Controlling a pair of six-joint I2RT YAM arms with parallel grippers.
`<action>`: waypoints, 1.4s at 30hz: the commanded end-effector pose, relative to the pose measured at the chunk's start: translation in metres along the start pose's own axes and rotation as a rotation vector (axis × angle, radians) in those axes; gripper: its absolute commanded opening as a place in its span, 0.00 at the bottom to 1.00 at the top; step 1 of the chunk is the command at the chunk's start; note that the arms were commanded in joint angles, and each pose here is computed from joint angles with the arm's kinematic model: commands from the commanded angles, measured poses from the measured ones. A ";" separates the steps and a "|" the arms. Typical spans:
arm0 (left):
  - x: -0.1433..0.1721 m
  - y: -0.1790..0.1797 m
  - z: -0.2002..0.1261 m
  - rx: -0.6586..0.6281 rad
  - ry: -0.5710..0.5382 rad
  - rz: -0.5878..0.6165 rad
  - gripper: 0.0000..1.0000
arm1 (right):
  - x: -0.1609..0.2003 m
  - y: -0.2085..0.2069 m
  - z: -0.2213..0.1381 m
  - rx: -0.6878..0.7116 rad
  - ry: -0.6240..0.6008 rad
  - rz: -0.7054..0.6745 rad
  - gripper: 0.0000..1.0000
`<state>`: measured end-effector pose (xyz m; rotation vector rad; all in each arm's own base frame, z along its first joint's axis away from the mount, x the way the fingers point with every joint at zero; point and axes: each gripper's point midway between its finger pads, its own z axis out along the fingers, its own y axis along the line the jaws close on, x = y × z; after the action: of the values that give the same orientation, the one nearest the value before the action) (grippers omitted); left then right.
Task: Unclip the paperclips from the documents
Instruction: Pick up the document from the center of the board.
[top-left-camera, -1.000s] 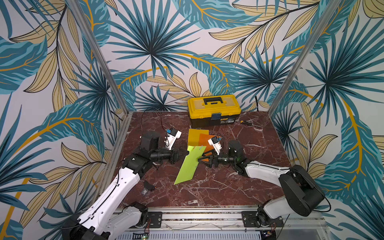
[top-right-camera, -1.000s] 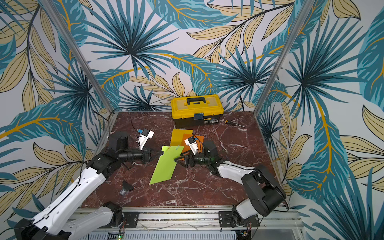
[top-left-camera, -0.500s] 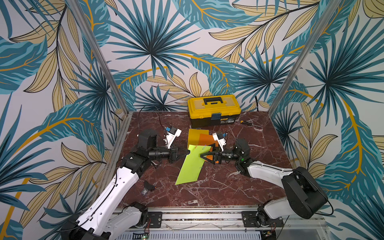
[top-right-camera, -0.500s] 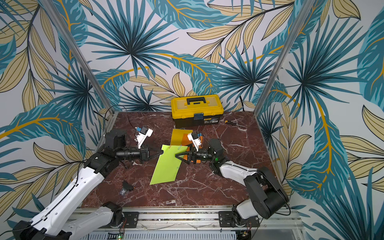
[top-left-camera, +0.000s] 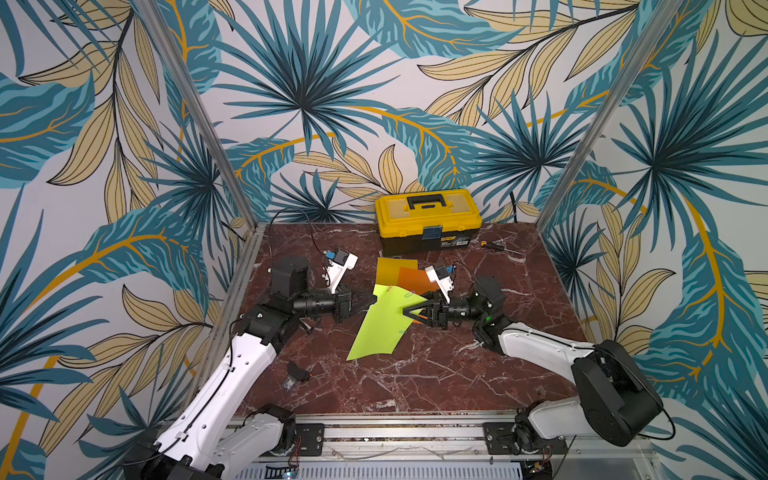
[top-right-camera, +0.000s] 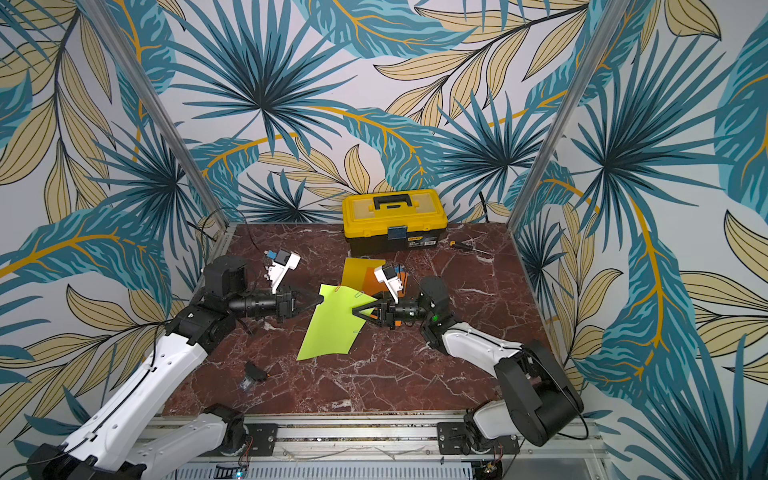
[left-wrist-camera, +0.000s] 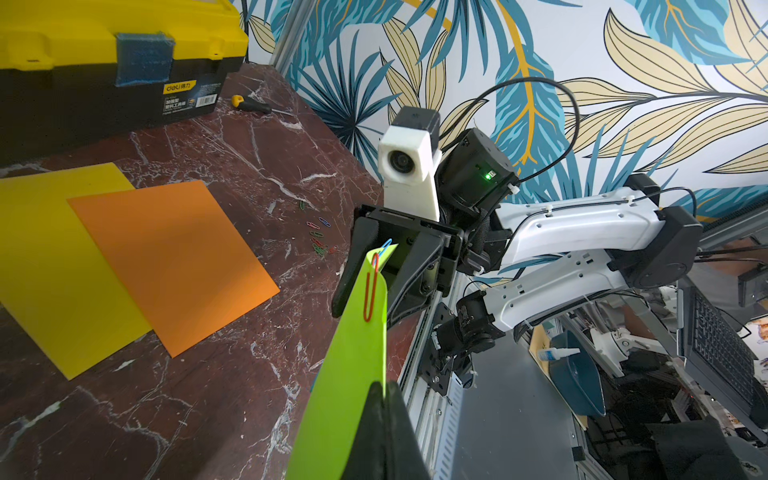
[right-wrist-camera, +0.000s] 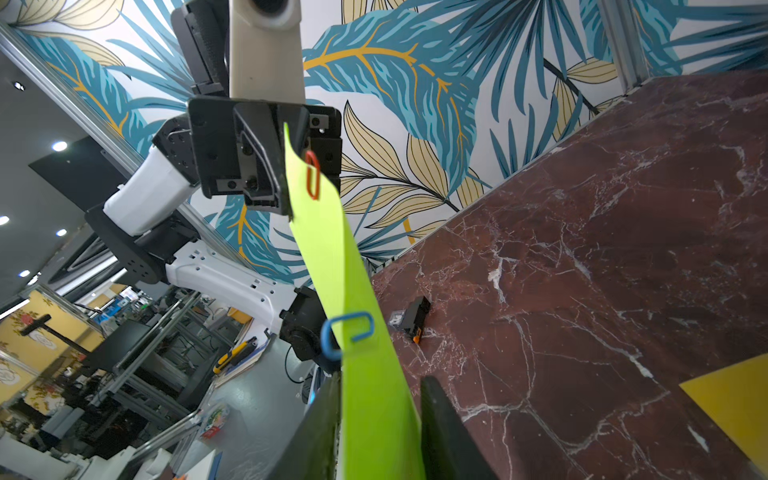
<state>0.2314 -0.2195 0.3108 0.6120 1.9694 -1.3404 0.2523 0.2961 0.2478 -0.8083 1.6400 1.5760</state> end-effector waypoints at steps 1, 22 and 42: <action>0.001 0.000 -0.002 0.015 -0.007 0.007 0.00 | -0.003 0.005 -0.001 0.005 0.020 -0.016 0.24; 0.012 0.006 0.003 0.038 0.036 -0.033 0.22 | -0.004 0.008 0.001 0.007 0.105 -0.001 0.00; 0.023 0.007 0.026 0.066 0.104 -0.042 0.18 | -0.010 0.018 0.002 -0.029 0.111 -0.001 0.00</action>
<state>0.2289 -0.2369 0.2770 0.6520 2.0705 -1.4397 0.2486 0.2991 0.2514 -0.8891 1.7436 1.5726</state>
